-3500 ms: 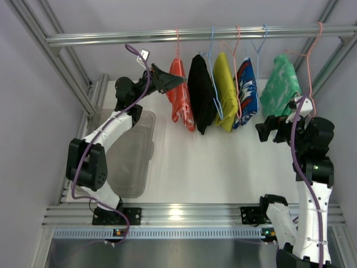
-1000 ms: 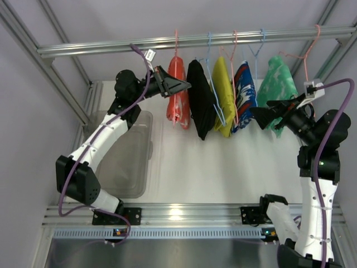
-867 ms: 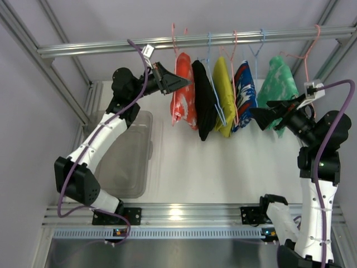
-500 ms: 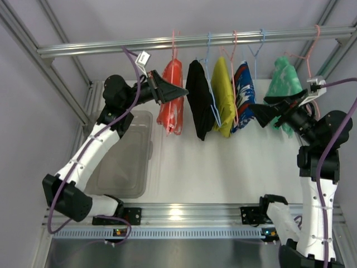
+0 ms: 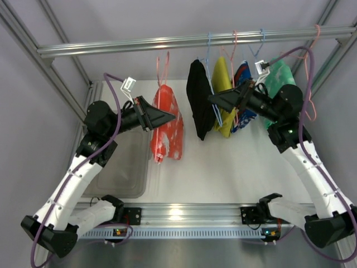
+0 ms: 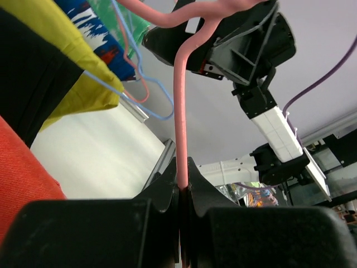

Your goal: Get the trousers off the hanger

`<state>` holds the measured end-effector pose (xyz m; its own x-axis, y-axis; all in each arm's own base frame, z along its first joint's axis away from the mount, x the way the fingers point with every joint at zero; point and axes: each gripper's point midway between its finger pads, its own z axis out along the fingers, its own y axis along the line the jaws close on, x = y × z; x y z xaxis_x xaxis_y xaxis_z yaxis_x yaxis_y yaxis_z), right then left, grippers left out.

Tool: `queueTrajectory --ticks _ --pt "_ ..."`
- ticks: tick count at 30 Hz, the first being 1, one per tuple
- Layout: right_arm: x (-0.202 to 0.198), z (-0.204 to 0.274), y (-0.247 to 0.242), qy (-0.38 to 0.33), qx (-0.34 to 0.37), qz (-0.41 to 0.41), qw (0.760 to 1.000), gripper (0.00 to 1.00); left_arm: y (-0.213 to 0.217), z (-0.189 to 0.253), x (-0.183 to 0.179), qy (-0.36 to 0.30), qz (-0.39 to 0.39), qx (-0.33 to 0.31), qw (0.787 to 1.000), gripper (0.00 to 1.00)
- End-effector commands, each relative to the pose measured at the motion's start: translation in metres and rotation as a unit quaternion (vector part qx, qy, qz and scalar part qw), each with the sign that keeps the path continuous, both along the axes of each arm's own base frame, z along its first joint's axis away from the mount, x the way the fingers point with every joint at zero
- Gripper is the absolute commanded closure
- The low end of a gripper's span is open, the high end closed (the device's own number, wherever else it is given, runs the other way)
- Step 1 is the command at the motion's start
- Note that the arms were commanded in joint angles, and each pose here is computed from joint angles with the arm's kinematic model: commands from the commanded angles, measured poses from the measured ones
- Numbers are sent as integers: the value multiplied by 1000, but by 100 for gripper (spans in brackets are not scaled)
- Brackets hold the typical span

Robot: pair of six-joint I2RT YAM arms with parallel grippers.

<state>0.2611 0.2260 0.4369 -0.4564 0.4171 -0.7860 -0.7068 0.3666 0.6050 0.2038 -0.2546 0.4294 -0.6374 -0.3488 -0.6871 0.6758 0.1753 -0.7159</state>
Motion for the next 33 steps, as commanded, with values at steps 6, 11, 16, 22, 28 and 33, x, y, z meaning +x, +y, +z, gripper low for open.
queueTrajectory --ticks 6,11,16,22,28,33 --pt "-18 62 68 -69 38 77 994 19 13 28 -7 -49 41 -40 997 100" --pt "-16 48 104 -49 27 112 992 20 14 30 -9 -47 39 -55 997 100" --pt "-19 39 131 -24 30 139 990 21 15 39 -12 -52 37 -69 996 100" --pt "-22 38 158 -16 37 168 985 23 13 43 -14 -53 29 -78 995 100" --pt "-26 49 173 -15 54 190 980 25 7 32 -16 -47 20 -69 996 100" --pt "-27 51 184 -10 62 201 978 30 6 31 -17 -52 18 -65 996 100"
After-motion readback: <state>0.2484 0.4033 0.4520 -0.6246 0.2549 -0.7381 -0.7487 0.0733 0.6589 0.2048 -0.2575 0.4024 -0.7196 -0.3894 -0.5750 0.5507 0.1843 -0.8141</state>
